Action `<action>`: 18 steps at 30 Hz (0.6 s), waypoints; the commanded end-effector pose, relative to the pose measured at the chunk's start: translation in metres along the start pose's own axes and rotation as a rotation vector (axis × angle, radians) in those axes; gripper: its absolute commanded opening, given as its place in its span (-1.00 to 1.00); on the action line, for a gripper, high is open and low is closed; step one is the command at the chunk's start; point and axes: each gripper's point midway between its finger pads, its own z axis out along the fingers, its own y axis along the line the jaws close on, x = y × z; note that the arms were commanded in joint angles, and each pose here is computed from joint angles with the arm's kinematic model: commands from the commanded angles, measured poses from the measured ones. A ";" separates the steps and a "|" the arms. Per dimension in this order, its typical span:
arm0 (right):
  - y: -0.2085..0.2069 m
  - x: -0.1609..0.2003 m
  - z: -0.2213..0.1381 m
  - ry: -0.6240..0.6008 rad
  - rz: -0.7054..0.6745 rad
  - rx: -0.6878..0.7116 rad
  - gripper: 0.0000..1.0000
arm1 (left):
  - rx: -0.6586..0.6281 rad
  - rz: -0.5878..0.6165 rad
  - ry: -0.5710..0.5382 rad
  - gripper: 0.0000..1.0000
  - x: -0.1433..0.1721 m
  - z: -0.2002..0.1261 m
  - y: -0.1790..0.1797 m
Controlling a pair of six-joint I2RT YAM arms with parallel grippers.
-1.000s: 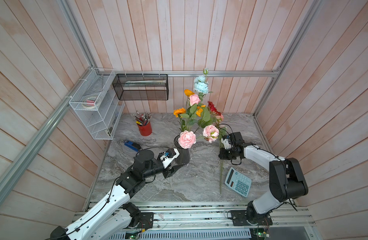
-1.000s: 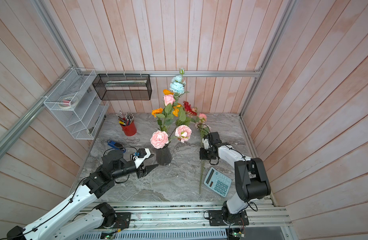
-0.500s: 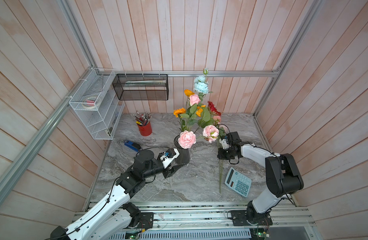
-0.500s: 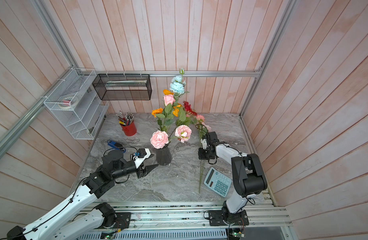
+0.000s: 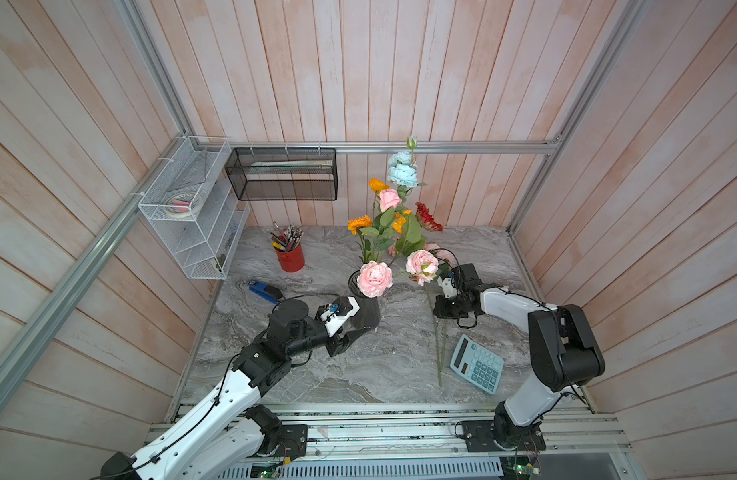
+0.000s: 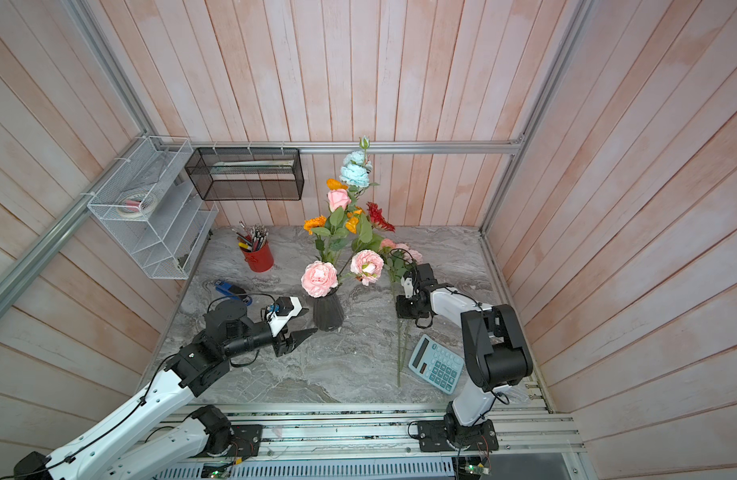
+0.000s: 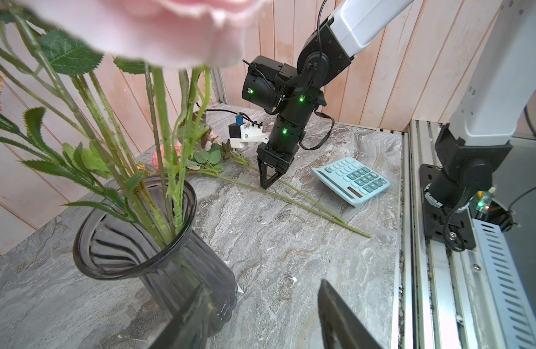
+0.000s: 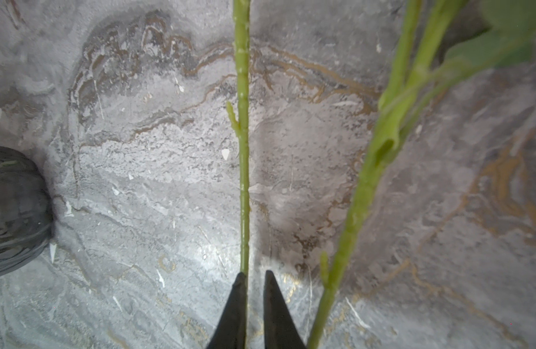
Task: Pick out pink flowers from the vase
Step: Place the flower at the center of the board.
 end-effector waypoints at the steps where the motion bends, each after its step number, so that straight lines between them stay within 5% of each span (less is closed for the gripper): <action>1: 0.011 -0.011 -0.012 -0.050 -0.016 -0.014 -0.72 | 0.003 0.006 -0.008 0.17 0.000 0.000 -0.002; 11: 0.052 -0.037 -0.105 -0.354 -0.116 -0.071 -0.42 | -0.049 0.038 -0.094 0.07 -0.017 -0.012 0.002; 13: 0.061 -0.034 -0.122 -0.415 -0.127 -0.113 -0.24 | -0.058 0.043 -0.106 -0.02 -0.021 -0.012 0.004; 18: 0.092 -0.011 -0.153 -0.568 -0.229 -0.286 0.56 | -0.107 0.045 -0.160 -0.29 -0.038 -0.007 0.018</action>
